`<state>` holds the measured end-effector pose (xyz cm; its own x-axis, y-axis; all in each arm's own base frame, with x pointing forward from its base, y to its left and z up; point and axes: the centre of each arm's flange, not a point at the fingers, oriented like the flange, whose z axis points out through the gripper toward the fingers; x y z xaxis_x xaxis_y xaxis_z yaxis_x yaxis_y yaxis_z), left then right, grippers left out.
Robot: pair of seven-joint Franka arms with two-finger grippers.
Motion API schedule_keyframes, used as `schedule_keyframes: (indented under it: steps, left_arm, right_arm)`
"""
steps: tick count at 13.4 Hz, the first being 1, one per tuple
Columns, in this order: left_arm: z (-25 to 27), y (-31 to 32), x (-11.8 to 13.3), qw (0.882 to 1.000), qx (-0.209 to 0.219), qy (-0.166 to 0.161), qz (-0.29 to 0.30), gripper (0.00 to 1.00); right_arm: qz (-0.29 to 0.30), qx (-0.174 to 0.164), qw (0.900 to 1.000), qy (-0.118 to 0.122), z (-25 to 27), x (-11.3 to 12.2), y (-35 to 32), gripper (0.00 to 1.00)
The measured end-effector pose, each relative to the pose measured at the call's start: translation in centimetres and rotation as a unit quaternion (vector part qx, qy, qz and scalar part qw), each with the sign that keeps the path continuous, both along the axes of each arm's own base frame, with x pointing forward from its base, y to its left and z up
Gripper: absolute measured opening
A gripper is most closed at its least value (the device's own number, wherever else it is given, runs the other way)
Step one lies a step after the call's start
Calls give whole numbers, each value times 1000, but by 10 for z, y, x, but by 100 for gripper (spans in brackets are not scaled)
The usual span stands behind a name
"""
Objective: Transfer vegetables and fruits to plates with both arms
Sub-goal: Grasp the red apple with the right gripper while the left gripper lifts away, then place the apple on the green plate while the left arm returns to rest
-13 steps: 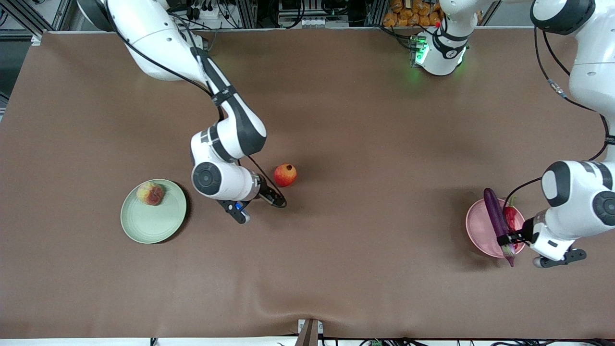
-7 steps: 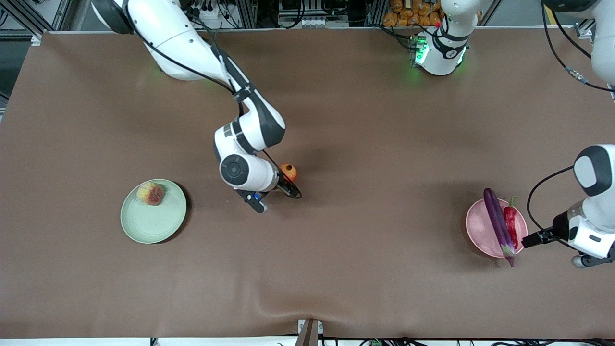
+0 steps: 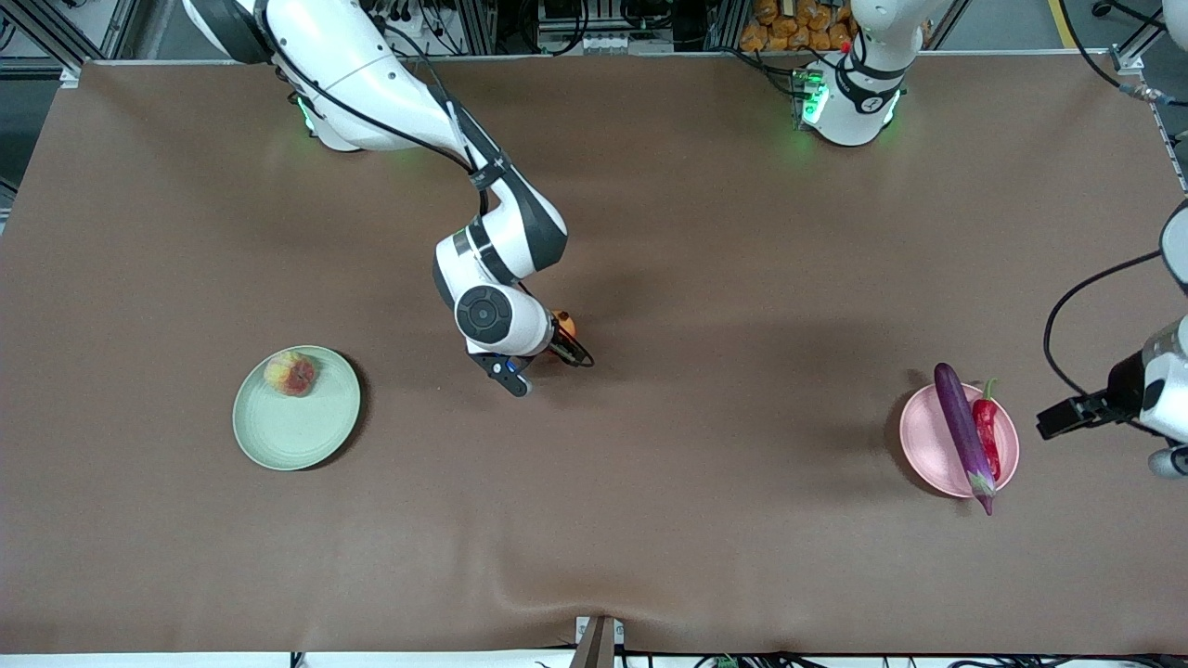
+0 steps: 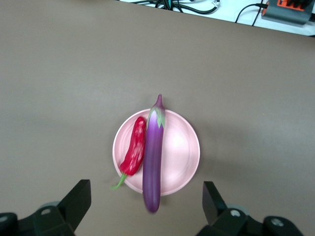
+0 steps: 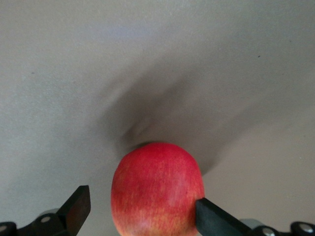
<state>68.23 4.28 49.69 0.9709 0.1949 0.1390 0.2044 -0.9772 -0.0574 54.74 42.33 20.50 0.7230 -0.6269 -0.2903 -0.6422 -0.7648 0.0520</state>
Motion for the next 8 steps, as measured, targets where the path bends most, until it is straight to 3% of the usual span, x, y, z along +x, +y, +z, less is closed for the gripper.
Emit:
schedule_keyframes:
  steps: [3,5,8]
  left_arm:
    - [55,-23,-33,999,-31,23,13,100]
    - [82,-27,-57,998,-29,45,22,100]
    - [115,-39,-82,998,-29,51,25,100]
  right_arm:
    - [11,-15,1000,2,-8,-5,-3,100]
    - [14,-18,1000,0,-8,-5,-4,82]
    - [14,-20,1000,-10,-3,3,-7,80]
